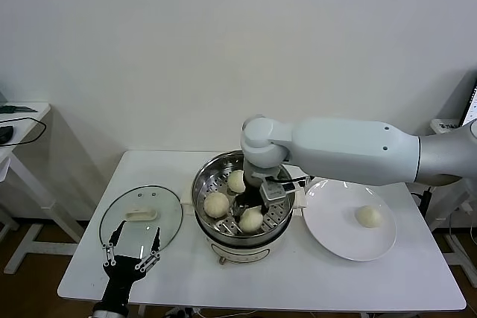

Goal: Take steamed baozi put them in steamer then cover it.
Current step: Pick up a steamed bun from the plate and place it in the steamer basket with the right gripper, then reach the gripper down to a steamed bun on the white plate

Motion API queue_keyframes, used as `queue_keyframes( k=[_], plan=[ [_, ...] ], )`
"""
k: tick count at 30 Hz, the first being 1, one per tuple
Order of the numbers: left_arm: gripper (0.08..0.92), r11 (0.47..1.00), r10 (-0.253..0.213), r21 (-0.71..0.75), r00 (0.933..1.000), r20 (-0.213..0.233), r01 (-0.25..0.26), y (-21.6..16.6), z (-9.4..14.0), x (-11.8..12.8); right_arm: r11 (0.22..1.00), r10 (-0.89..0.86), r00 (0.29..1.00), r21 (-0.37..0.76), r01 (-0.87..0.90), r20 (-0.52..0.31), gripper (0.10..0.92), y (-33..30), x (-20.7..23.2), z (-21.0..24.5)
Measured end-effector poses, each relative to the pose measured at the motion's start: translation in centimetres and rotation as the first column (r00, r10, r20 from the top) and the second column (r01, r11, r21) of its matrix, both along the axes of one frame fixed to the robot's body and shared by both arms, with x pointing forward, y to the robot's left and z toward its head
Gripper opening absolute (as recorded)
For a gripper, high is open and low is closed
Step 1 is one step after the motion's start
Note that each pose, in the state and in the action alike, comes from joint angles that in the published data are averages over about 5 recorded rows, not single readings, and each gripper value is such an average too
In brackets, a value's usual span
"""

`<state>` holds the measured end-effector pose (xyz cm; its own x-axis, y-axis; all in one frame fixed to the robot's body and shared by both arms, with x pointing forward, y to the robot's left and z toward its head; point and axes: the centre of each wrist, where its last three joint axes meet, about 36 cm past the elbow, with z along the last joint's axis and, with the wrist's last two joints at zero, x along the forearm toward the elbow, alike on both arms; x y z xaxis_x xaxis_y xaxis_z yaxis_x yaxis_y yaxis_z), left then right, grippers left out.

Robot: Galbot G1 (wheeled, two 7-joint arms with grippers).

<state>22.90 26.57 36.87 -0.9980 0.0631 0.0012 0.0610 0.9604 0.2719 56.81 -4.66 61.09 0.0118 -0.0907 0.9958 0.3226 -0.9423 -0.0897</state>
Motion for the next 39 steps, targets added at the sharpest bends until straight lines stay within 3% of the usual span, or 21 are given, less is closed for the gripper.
queue_keyframes(
  k=[7,15,20,24,26,29,34,39],
  plan=[
    [0.823,1.000,0.007,0.001,1.0000,0.003,-0.007,0.2,0.0,0.0,1.000,0.012,1.000,-0.003,-0.011,0.006,0.815,0.4,-0.1,-0.4],
    [0.823,1.000,0.018,0.002,0.9998,0.006,-0.018,0.3,0.0,0.1,0.999,-0.030,0.999,0.039,0.029,0.026,0.823,-0.6,0.9,1.4],
    [0.823,1.000,0.018,0.008,0.9998,0.009,-0.018,0.5,0.1,0.0,0.981,-0.152,0.988,0.125,0.147,0.037,0.823,-3.6,3.3,4.7],
    [0.823,1.000,0.012,0.009,0.9998,0.015,-0.013,0.5,0.2,0.1,0.921,-0.334,0.943,0.215,0.326,0.000,0.823,-7.9,5.7,7.3],
    [0.823,1.000,0.009,0.009,0.9998,0.016,-0.009,0.4,0.3,0.1,0.858,-0.452,0.891,0.254,0.447,-0.043,0.823,-10.6,6.7,8.2],
    [0.823,1.000,0.004,0.010,0.9999,0.014,-0.005,0.2,0.2,0.0,0.710,-0.637,0.760,0.286,0.643,-0.127,0.823,-15.3,8.1,8.9],
    [0.823,1.000,-0.001,0.015,0.9999,0.011,0.000,0.2,0.0,-0.3,0.394,-0.860,0.452,0.254,0.883,-0.236,0.823,-24.2,9.8,8.5],
    [0.823,1.000,-0.004,0.018,0.9999,0.013,0.004,0.2,0.1,-0.3,0.124,-0.945,0.170,0.175,0.977,-0.281,0.823,-32.2,9.9,5.9]
  ],
)
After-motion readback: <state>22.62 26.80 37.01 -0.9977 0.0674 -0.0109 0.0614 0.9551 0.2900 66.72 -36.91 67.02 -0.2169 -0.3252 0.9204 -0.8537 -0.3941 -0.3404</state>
